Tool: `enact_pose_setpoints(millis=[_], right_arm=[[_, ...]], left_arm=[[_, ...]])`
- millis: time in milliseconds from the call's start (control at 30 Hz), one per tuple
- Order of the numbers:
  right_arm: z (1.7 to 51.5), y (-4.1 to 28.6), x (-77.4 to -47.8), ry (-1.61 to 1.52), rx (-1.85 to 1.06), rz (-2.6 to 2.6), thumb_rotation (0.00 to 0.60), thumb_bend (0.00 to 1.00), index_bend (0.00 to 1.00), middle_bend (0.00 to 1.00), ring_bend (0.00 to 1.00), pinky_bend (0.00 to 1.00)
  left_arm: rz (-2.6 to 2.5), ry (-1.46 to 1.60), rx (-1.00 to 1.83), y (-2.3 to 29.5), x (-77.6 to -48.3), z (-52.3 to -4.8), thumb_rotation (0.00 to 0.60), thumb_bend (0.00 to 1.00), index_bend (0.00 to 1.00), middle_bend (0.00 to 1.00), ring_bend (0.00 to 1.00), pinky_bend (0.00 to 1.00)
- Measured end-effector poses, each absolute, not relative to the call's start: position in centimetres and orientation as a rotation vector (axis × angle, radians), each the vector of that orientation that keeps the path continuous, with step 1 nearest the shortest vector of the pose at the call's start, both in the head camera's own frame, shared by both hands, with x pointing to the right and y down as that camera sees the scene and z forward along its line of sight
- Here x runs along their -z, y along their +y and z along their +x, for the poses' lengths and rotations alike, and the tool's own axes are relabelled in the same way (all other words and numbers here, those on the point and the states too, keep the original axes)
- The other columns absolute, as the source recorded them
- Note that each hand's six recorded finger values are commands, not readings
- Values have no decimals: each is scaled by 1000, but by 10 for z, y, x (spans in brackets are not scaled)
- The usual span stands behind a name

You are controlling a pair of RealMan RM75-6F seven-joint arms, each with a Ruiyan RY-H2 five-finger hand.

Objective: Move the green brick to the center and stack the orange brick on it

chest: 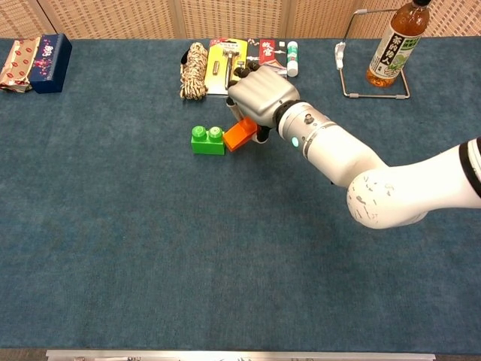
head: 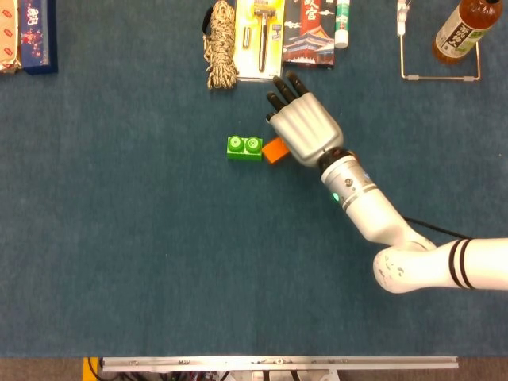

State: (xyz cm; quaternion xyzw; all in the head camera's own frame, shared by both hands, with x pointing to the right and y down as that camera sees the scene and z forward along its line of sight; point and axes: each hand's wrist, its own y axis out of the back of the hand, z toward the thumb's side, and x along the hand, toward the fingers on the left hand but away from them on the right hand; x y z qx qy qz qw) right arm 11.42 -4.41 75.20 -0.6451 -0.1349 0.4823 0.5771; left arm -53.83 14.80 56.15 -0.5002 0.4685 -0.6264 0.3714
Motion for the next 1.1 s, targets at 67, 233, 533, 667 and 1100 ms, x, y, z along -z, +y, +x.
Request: enact_pose_setpoints(millis=[67,233,533,667,1100], right_arm=[[115,-46,-751,-322,-1131,-1506,600,263,608,226,42,72],[116,-52,-751,-340,-1141,-1502,600,263,608,226,41,72],[120,-58,-749,-365,-1153,-1504,600,263,608,226,41,72],[122,-55,-743,-378,-1139,-1511,600,263,608,226,42,72],[120,-34,-730,-368,-1083,-1551,600,263,609,226,41,72]], left_arm=[[-1283,1201,1606,148,-562,-538,600,294,262,164,96,150],[-1283,1199,1612,149,-562,-539,600,294,261,164,96,150],[-1284,1197,1620,150,-563,-539,600,294,262,164,96,151],[-1286,1194,1625,151,-564,-540,600,294,262,164,96,151],[-1283,1192,1633,151,-565,-540,600,294,262,165,96,151]])
